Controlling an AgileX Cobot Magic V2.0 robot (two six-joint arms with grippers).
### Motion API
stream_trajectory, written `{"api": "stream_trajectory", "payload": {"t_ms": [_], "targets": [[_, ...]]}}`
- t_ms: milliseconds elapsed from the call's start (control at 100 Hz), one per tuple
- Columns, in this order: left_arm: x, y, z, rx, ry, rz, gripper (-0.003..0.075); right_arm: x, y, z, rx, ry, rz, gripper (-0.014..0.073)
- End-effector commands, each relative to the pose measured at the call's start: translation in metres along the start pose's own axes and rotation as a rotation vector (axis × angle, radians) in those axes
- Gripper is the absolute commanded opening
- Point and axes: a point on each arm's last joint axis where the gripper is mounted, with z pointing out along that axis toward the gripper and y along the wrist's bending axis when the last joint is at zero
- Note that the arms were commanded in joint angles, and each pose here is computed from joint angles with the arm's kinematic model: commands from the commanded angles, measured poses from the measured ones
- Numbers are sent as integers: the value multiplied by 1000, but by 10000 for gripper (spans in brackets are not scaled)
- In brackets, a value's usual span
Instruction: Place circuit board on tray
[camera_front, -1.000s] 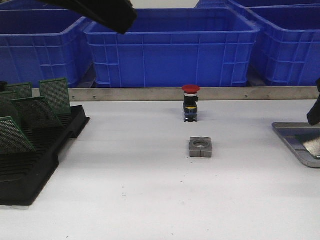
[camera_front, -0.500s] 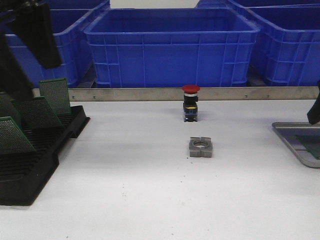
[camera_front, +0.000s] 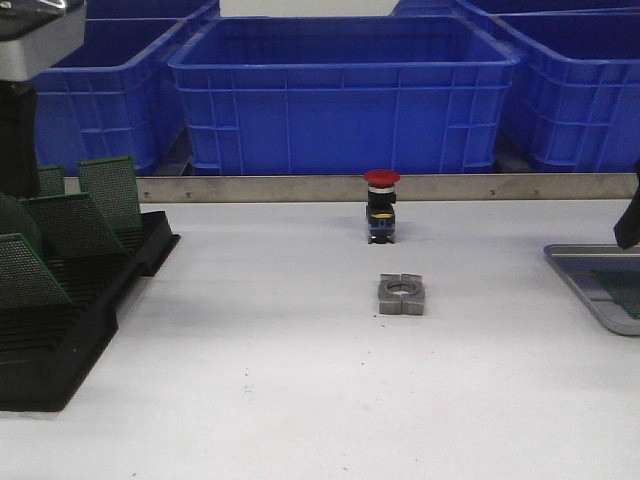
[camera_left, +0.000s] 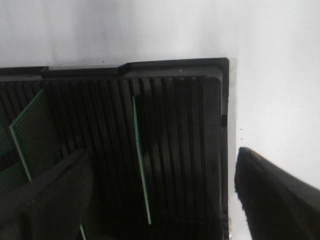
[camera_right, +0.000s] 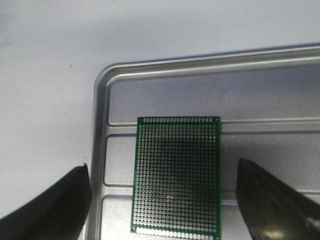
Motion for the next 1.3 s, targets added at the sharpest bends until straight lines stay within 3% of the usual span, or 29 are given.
{"api": "stream_trajectory", "payload": {"t_ms": [0, 140, 260, 470, 670, 1020, 1290], "targets": [[3, 6, -9, -124, -23, -22, 538, -15, 2, -13, 1, -68, -10, 611], [14, 11, -1, -209, -37, -68, 520, -15, 2, -13, -1, -66, -10, 611], [20, 14, -1, -228, -59, -121, 443, -15, 2, -13, -2, -66, -10, 611], [15, 13, 4, -172, -181, -273, 223, -15, 2, -13, -2, -66, -10, 611], [14, 10, 28, -31, -167, -296, -19, -14, 3, -13, -12, -60, -11, 611], [13, 14, 22, -19, -169, -286, -17, -14, 3, -13, -15, -58, -11, 611], [1, 23, -23, 49, -246, -272, -17, -14, 12, -21, -76, -50, -77, 611]]}}
